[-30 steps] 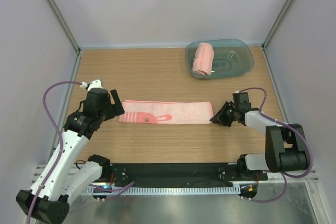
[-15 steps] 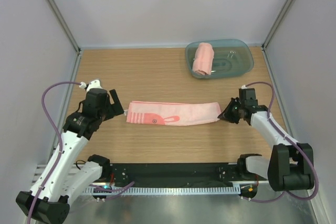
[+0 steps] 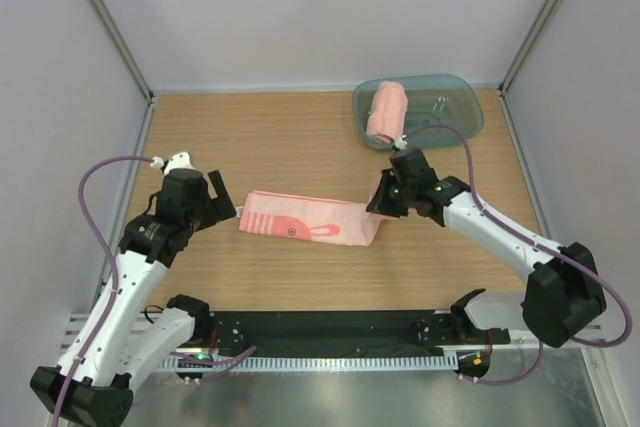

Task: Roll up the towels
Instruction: Fold the towel

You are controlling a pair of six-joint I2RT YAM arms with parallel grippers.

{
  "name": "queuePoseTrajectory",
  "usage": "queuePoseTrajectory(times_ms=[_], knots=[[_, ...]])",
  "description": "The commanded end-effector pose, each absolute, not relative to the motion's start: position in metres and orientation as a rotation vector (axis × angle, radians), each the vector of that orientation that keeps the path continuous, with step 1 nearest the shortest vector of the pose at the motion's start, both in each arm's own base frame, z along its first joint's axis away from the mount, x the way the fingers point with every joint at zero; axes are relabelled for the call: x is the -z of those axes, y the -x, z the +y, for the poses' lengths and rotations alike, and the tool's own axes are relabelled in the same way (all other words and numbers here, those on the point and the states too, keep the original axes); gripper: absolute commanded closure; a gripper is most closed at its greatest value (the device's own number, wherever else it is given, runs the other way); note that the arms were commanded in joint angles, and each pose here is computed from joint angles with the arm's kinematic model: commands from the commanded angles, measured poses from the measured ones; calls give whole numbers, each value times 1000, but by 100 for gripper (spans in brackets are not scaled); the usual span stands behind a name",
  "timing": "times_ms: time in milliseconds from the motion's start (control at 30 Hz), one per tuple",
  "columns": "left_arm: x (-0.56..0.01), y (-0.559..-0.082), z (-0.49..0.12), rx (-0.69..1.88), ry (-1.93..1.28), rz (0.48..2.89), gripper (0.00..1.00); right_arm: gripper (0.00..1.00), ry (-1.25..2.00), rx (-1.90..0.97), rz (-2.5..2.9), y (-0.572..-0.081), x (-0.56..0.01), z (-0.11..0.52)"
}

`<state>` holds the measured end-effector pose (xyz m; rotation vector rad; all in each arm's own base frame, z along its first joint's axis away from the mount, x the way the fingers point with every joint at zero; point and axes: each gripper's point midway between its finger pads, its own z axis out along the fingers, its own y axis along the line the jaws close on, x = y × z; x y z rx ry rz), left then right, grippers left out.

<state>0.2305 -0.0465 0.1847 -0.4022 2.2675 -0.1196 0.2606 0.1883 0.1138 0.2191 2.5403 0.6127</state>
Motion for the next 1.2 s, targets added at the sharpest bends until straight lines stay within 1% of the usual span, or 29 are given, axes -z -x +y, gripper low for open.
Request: queuePoseTrajectory(times_ms=[0,67,167,233,267,333,367,433,467,767,1000,1167], knots=[[-190,-231,-44,119,391,2243,10,99,-181,-658,2430,-289,-151,231],[-191,-231,-44,118,394,2240,10,99,-105,-684,2432,-285,-157,257],[-192,-231,-43,114,397,2233,10,99,-39,-684,2399,-296,-175,291],[-192,-231,-42,109,400,2232,10,99,-7,-674,2426,-297,-167,306],[-191,-230,-42,108,400,2234,10,99,20,-700,2410,-297,-177,320],[-192,-230,-42,111,401,2229,10,99,43,-690,2429,-299,-169,333],[-192,-230,-42,111,401,2229,10,99,65,-710,2411,-299,-179,345],[-192,-230,-42,111,401,2229,10,99,84,-704,2427,-300,-172,357],[-192,-230,-42,110,399,2230,10,99,100,-720,2413,-301,-179,368],[-193,-230,-42,116,398,2227,10,99,170,-743,2409,-304,-179,417],[-193,-230,-42,116,398,2225,10,99,238,-726,2457,-301,-151,448],[-192,-230,-42,115,398,2228,10,99,287,-734,2465,-297,-143,466]])
